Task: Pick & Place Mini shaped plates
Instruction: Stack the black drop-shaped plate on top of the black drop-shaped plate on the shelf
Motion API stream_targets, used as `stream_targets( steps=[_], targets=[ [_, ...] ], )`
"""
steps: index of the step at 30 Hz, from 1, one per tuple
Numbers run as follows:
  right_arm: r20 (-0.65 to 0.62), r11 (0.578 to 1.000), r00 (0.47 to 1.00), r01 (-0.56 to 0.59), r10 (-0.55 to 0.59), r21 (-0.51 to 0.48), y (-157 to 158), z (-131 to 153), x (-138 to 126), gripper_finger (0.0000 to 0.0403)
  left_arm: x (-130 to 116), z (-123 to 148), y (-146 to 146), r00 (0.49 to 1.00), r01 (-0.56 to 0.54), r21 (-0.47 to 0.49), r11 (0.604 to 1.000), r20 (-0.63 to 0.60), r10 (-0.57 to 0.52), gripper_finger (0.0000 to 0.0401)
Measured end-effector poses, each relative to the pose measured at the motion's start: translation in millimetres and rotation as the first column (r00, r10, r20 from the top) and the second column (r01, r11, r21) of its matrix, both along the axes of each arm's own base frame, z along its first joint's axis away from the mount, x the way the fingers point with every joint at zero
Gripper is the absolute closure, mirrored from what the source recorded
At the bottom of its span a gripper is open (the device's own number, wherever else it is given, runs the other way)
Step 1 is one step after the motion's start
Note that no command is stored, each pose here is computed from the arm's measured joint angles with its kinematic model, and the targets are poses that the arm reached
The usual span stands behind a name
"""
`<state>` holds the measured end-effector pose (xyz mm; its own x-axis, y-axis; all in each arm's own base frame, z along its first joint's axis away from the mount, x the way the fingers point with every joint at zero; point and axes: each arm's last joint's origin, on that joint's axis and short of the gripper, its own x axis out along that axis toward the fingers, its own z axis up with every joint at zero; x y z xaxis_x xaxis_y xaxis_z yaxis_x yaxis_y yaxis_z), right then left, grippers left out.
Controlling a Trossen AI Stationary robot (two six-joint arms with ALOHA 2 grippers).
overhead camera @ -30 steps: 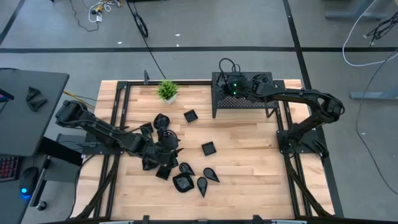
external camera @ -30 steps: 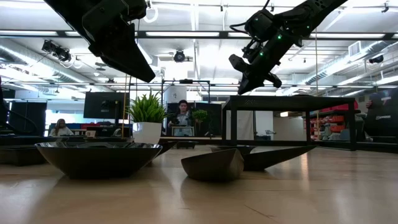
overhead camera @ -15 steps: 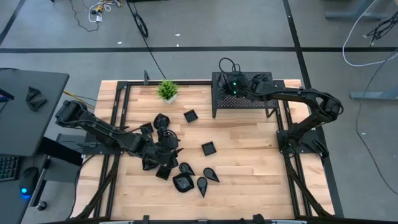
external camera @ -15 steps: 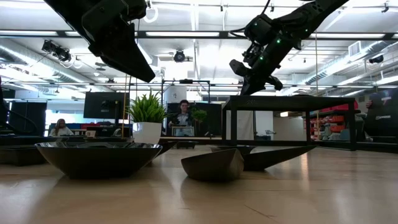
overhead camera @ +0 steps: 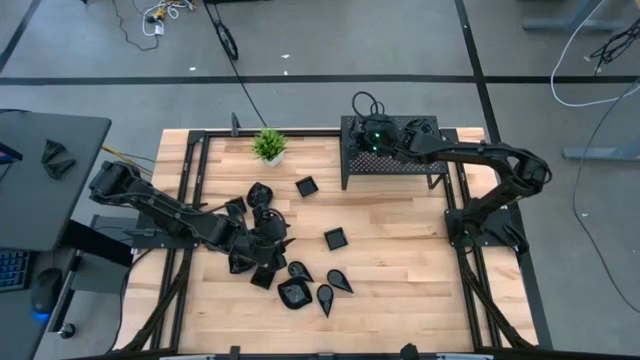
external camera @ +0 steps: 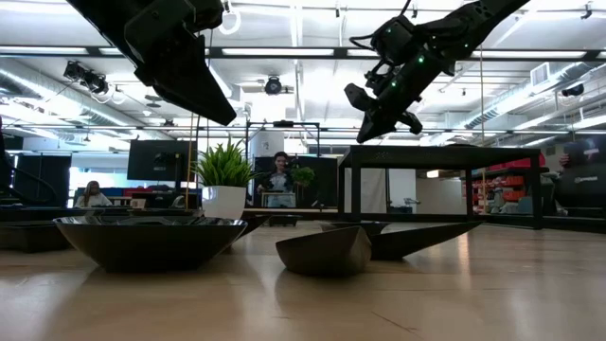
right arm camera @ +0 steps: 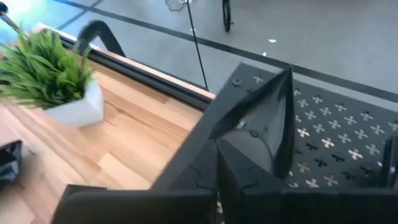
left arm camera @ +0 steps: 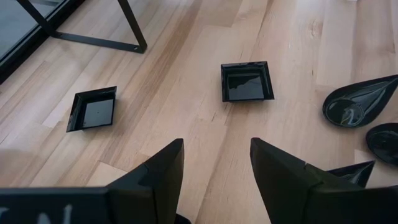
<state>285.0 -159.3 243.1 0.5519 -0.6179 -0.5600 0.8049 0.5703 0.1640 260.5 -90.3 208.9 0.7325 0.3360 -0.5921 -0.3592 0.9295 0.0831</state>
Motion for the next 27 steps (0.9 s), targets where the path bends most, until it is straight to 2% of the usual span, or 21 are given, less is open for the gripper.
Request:
stream_targets(
  steps=[13,20,24,27],
  targets=[
    [-0.022,1.0,1.0,-0.002,0.003,0.029,-4.4,-4.6,-2.5,0.0398,0.0,0.0,0.0,1.0,0.001,0.001,1.0,0.0,-0.001,0.0208],
    [-0.001,1.0,1.0,-0.014,0.014,0.0,-5.4,-1.8,-0.6,0.0393,0.0,0.0,0.0,1.0,0.001,0.001,1.0,0.0,-0.001,0.0208],
    [0.044,0.997,0.996,-0.082,0.082,-0.011,-5.1,2.0,3.0,0.0392,0.0,0.0,0.0,1.0,0.001,0.001,1.0,0.0,-0.001,0.0208],
    [0.052,0.996,0.995,-0.088,0.088,-0.009,-6.7,2.5,2.5,0.0397,0.0,0.0,0.0,1.0,0.0,0.0,1.0,0.0,0.0,0.0208]
  ],
)
